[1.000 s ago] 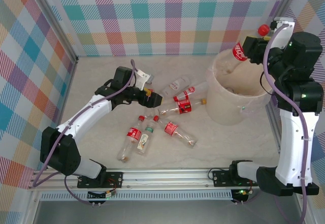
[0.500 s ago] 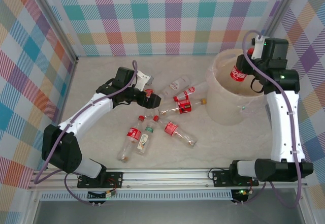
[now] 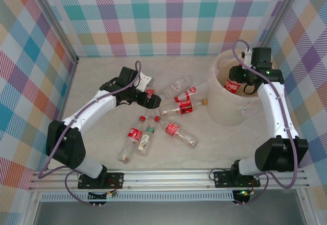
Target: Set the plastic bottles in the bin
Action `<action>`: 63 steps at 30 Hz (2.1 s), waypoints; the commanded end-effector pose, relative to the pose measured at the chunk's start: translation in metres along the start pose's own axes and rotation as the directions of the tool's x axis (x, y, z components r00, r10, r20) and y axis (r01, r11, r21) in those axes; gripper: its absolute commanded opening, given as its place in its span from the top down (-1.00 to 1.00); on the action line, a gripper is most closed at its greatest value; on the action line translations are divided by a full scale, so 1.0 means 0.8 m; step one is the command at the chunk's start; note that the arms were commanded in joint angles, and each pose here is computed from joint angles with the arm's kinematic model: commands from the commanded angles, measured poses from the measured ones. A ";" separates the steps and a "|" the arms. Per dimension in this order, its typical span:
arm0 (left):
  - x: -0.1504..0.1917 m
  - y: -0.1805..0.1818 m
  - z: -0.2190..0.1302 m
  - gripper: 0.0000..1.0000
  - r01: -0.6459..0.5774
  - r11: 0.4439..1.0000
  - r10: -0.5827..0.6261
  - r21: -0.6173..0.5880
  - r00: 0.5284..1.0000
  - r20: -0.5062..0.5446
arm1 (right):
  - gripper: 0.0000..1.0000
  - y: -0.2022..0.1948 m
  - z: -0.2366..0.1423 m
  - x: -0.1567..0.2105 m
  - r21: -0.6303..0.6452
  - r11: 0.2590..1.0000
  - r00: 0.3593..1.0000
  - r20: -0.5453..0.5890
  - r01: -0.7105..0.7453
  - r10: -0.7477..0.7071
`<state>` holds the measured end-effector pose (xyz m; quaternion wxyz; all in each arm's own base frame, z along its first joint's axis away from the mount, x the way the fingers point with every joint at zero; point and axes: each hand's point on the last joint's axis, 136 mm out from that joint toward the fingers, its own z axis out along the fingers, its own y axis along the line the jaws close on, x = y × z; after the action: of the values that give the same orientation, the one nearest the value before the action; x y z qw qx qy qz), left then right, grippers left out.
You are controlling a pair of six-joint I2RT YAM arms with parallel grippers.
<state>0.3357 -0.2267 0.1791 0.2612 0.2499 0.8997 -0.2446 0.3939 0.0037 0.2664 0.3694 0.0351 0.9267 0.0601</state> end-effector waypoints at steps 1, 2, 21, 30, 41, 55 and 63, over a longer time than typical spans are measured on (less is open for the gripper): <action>-0.006 -0.002 -0.005 -1.00 -0.016 1.000 0.016 -0.005 1.000 -0.001 | -0.01 0.000 0.023 0.025 -0.029 0.999 0.997 -0.078 -0.026 0.024; -0.006 -0.002 -0.005 -1.00 -0.016 1.000 0.016 -0.006 1.000 -0.002 | -0.02 -0.001 0.028 0.029 -0.027 0.999 0.996 -0.089 -0.029 0.027; 0.003 0.010 -0.001 -0.99 -0.015 0.998 0.012 -0.056 0.999 -0.049 | -0.84 0.018 -0.061 -0.017 -0.068 0.998 0.999 0.047 0.010 -0.007; 0.026 0.042 -0.059 -0.99 0.026 0.953 -0.077 -0.301 0.984 -0.160 | -0.98 0.056 -0.163 -0.027 -0.221 0.975 0.967 0.237 -0.037 0.091; 0.179 0.022 -0.116 -0.84 0.240 0.880 -0.401 -0.411 0.839 -0.369 | -0.96 0.113 -0.183 0.012 -0.453 0.890 0.965 0.208 -0.049 0.159; 0.216 0.025 -0.045 -0.53 0.369 0.837 -0.530 -0.405 0.731 -0.430 | -0.96 0.108 -0.247 0.028 -0.422 0.906 0.925 0.357 0.038 0.128; 0.232 0.032 -0.015 -0.48 0.333 0.836 -0.526 -0.435 0.709 -0.469 | -0.96 0.105 -0.239 0.023 -0.410 0.911 0.925 0.357 0.032 0.129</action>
<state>0.2105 -0.1382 0.0796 -0.0407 0.0484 0.9955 -0.0710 0.2429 0.0740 0.4025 0.5324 -0.0054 0.8052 0.2610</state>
